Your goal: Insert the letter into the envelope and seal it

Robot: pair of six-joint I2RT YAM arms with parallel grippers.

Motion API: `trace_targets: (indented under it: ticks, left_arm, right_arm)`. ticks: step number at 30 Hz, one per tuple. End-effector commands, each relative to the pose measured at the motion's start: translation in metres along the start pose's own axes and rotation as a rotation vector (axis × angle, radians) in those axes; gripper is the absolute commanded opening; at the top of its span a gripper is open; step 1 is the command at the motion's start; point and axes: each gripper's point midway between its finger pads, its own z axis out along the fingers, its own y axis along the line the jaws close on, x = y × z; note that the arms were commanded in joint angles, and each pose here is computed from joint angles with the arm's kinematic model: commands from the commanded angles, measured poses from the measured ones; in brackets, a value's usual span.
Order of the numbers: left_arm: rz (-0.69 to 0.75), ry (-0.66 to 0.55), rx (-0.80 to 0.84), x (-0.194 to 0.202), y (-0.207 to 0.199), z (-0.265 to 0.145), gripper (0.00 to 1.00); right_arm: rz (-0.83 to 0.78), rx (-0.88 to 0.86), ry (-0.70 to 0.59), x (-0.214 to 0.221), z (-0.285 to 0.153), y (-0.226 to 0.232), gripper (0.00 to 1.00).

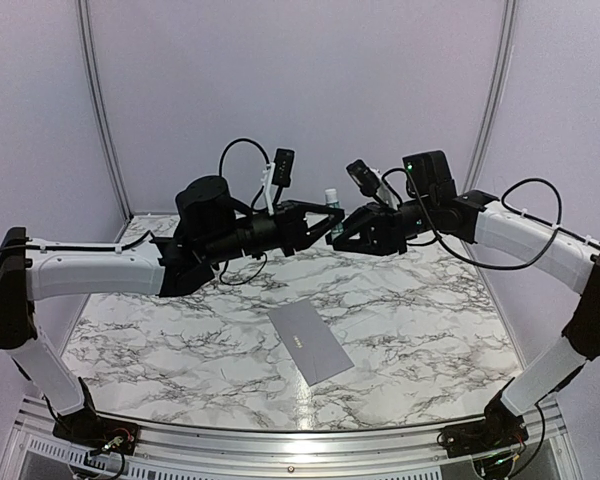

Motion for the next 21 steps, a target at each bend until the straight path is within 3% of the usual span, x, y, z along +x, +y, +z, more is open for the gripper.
trace_targets:
  ticks: [1,4,7,9,12,14,17,21]
  left_arm:
    - [0.016,-0.026,0.007,-0.003,0.0,0.0,0.0]
    - [0.024,-0.03,-0.009,-0.003,0.004,-0.002,0.0]
    - [0.029,-0.05,-0.066,-0.003,0.015,-0.002,0.0]
    - [0.035,-0.093,-0.178,-0.003,0.032,-0.001,0.0]
    - [0.047,-0.201,-0.453,-0.001,0.065,-0.002,0.0]
    - [0.033,-0.247,-0.561,0.004,0.077,0.002,0.0]
    - [-0.003,-0.263,-0.558,0.005,0.081,0.015,0.0]
    - [0.058,-0.233,-0.451,-0.007,0.058,0.022,0.0]
  right_arm:
    - [-0.024,-0.026,-0.014,-0.011,0.003,0.006,0.15]
    - [-0.018,0.001,-0.016,-0.012,0.003,0.001,0.08]
    - [-0.019,0.141,0.0,-0.014,0.0,-0.019,0.0]
    - [-0.022,0.347,0.025,-0.016,-0.011,-0.047,0.0]
    - [0.015,0.802,0.046,-0.018,-0.053,-0.1,0.0]
    - [0.039,0.911,0.055,-0.017,-0.063,-0.111,0.0]
    - [0.042,0.828,0.051,-0.014,-0.046,-0.102,0.03]
    - [-0.025,0.611,0.068,-0.014,-0.038,-0.067,0.35]
